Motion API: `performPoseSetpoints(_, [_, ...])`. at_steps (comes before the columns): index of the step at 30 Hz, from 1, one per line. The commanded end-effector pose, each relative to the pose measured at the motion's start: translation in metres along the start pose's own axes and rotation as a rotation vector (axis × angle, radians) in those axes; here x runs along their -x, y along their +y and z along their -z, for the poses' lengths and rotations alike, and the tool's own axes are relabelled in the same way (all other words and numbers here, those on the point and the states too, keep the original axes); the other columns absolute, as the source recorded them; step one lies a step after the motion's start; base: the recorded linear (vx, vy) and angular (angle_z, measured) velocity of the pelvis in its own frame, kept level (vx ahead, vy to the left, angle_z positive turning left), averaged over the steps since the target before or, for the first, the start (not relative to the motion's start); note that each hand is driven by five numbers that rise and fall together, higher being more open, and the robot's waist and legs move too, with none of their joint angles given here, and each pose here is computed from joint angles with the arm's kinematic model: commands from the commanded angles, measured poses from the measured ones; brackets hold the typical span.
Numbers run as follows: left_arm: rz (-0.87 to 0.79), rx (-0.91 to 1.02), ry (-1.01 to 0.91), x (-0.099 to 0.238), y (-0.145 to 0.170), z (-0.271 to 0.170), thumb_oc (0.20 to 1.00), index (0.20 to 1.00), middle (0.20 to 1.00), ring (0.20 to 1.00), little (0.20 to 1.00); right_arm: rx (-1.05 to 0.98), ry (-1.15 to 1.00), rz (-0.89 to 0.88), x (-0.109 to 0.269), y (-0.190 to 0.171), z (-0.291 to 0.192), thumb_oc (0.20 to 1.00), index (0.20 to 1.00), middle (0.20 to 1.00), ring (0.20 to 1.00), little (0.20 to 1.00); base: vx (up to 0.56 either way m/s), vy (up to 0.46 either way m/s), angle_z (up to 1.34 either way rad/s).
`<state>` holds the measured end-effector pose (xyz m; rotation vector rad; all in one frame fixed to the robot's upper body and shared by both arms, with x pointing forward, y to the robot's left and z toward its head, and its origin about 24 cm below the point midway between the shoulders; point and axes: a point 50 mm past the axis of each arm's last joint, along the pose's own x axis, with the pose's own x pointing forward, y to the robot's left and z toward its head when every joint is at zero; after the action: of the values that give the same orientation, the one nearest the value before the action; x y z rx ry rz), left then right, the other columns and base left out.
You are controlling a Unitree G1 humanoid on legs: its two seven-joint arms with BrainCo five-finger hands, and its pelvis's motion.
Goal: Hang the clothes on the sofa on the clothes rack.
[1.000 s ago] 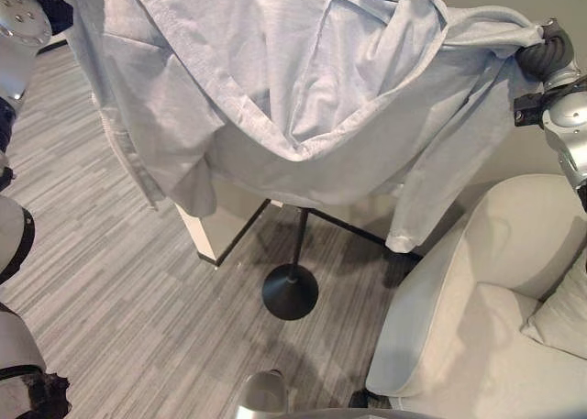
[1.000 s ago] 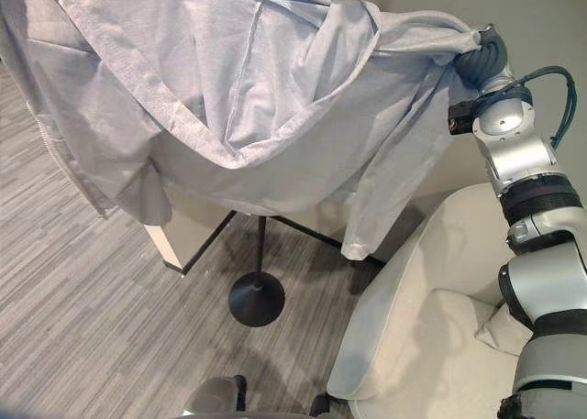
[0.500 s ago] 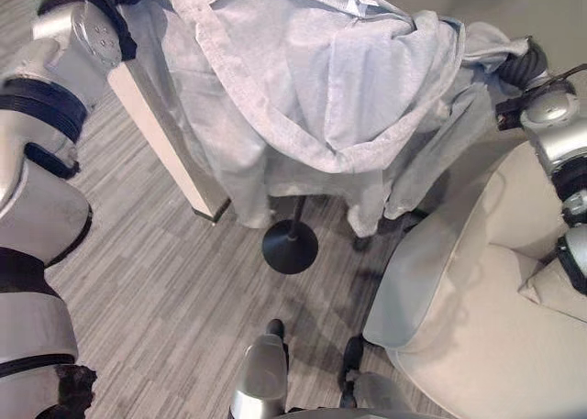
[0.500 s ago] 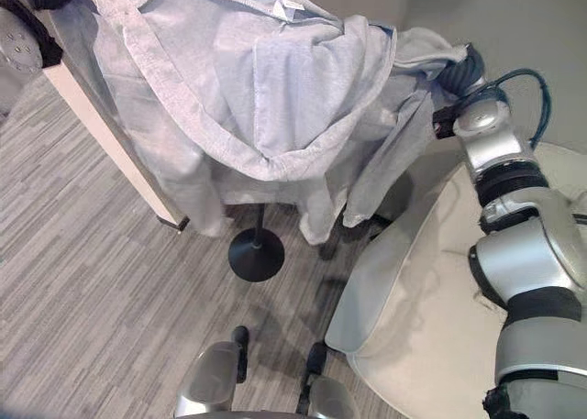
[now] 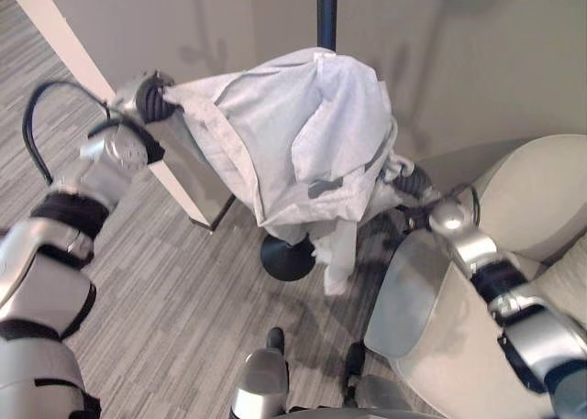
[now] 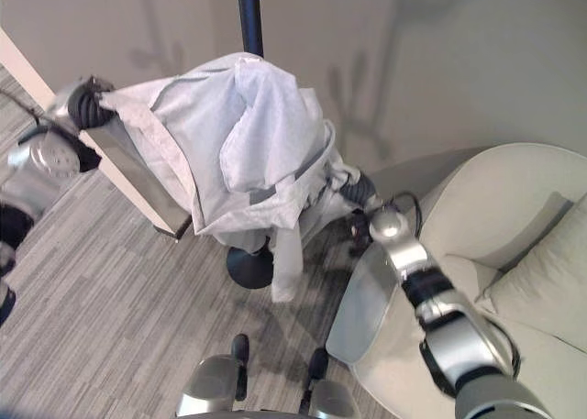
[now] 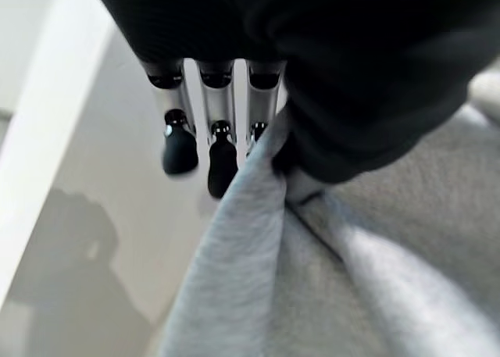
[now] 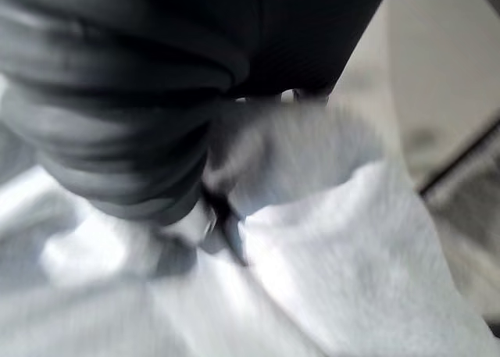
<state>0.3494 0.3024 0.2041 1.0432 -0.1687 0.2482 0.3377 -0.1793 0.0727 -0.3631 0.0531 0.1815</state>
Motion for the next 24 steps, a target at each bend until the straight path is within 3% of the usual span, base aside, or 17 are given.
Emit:
performPoseSetpoints(1, [-0.13,0.026,0.024,0.0,0.022,0.006,1.0,1.0,1.0,1.0,1.0,0.086,-0.135,0.119,0.001,-0.049,-0.031,1.0,1.0,1.0,1.0,1.0,0.08,-0.001,0.02])
performPoseSetpoints(12, [-0.088,0.209,0.4,0.124,-0.04,0.11,1.0,1.0,1.0,1.0,1.0,0.196,-0.122,0.543,0.089,-0.124,-0.006,1.0,1.0,1.0,1.0,1.0,0.04,-0.02,0.0])
performPoseSetpoints(16, [-0.087,0.208,0.401,0.124,-0.04,0.11,1.0,1.0,1.0,1.0,1.0,0.196,-0.12,0.543,0.089,-0.124,-0.005,1.0,1.0,1.0,1.0,1.0,0.01,-0.022,-0.01])
performPoseSetpoints(17, [0.007,0.372,0.72,0.213,-0.094,0.151,1.0,1.0,1.0,1.0,1.0,0.212,0.052,0.784,0.156,-0.155,0.034,1.0,1.0,1.0,1.0,1.0,0.03,-0.088,0.1])
performPoseSetpoints(19, [0.03,0.41,0.771,0.223,-0.106,0.154,1.0,1.0,1.0,1.0,1.0,0.197,0.127,0.805,0.165,-0.156,0.051,1.0,1.0,1.0,1.0,1.0,0.01,-0.049,0.13])
performPoseSetpoints(24, [0.216,0.539,0.938,0.264,-0.166,0.151,1.0,1.0,1.0,1.0,1.0,0.095,0.685,0.821,0.234,-0.141,0.163,1.0,1.0,1.0,1.0,1.0,0.0,-0.018,-0.05])
